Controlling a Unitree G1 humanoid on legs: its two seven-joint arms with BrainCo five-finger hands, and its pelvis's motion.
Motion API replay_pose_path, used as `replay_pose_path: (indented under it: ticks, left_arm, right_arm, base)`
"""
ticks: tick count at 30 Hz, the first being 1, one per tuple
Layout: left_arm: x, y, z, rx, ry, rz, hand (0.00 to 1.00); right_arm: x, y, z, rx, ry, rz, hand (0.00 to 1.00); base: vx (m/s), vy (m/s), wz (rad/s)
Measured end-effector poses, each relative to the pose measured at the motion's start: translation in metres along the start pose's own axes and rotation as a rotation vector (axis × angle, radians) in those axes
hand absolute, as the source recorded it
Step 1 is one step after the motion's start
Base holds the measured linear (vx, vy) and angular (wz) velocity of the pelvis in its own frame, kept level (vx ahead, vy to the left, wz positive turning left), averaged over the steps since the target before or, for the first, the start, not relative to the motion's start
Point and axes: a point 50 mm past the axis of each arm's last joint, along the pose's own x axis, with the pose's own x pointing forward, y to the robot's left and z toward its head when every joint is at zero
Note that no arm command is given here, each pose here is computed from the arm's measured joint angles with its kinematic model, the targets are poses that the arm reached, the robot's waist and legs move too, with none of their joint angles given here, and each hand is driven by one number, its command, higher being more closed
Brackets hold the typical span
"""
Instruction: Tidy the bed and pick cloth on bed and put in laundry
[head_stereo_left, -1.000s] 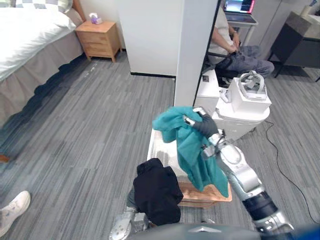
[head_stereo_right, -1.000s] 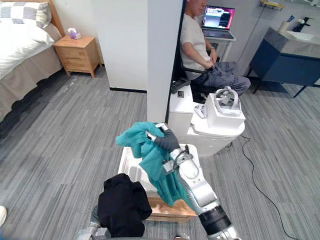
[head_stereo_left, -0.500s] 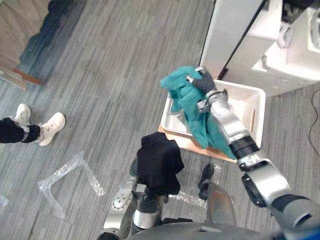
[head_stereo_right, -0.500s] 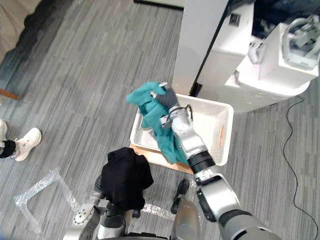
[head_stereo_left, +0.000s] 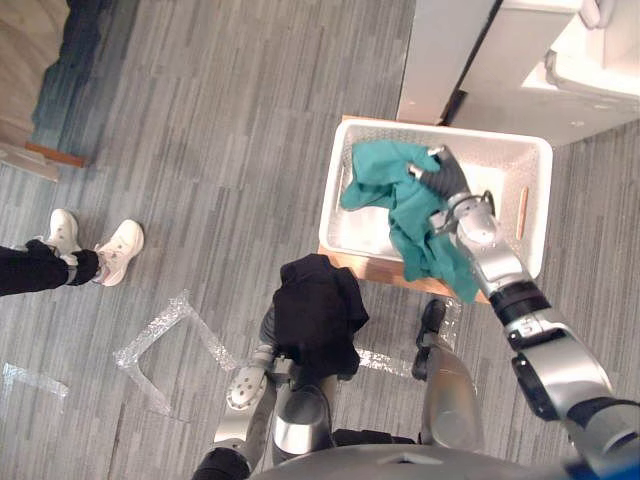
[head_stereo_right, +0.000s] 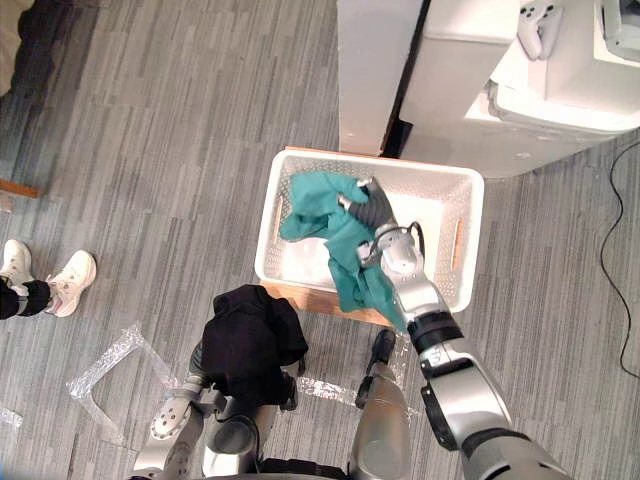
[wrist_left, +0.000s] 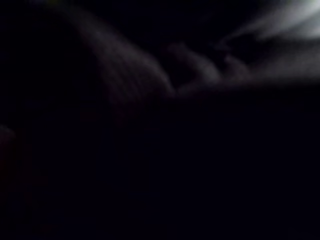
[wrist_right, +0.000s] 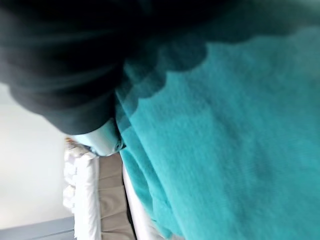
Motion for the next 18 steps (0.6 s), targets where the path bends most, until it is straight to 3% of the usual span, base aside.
replay_pose_path:
  ticks: [18]
  left_arm:
    - [0.005,-0.009,0.024,-0.017,-0.105,-0.031,1.00]
  right_arm:
    - [-0.043,0.024,-0.012,0.005,-0.053,-0.037,0.00]
  base:
    - [0.01,0.001,-0.09]
